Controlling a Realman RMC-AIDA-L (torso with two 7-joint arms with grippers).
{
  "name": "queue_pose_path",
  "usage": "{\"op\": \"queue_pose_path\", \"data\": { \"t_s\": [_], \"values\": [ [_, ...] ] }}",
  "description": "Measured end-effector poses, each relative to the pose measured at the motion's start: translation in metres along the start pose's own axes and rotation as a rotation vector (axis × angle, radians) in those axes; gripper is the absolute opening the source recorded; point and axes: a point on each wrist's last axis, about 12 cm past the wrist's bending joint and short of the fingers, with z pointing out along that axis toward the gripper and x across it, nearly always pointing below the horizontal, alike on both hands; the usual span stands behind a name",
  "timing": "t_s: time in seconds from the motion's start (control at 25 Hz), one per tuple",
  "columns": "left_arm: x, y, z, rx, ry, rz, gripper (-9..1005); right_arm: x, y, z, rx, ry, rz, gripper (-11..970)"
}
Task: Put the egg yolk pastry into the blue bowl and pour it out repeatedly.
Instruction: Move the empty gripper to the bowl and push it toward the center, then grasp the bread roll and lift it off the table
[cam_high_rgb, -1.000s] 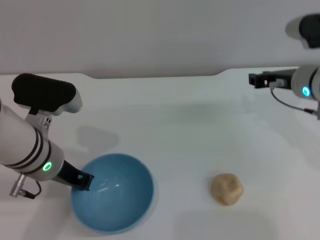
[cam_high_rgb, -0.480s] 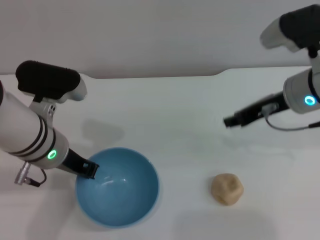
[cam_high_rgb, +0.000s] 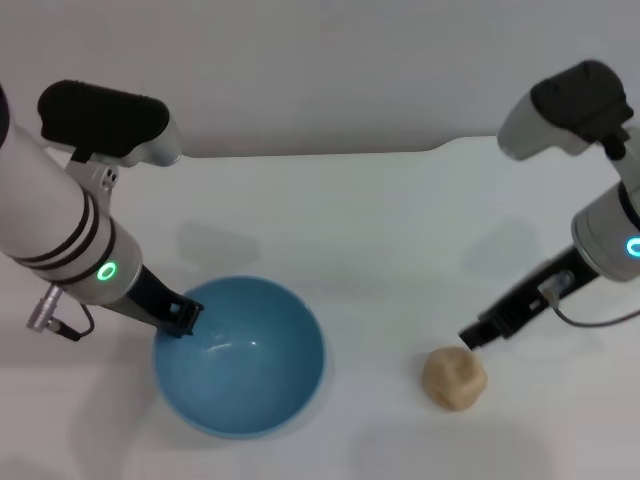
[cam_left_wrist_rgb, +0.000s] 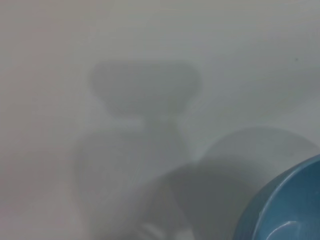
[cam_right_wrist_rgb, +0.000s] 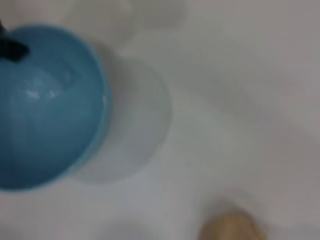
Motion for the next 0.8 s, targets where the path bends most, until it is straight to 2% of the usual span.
{"op": "queue_pose_path", "data": {
  "t_s": [0.32,0.48,0.8],
  "values": [
    [-0.011,-0.005,-0.011,0.043,0.009,0.031,14,0.013,0.006,0.021,0.125,0.171,-0.009,305],
    [-0.013,-0.004,-0.013,0.046,0.006,0.035,13,0.009,0.012,0.028,0.137,0.158,-0.013,305],
    [-0.012,-0.006,-0.014,0.057,0.018,0.069,12,0.008,0.011,0.037,0.146,0.137,0.003,304]
  ]
}}
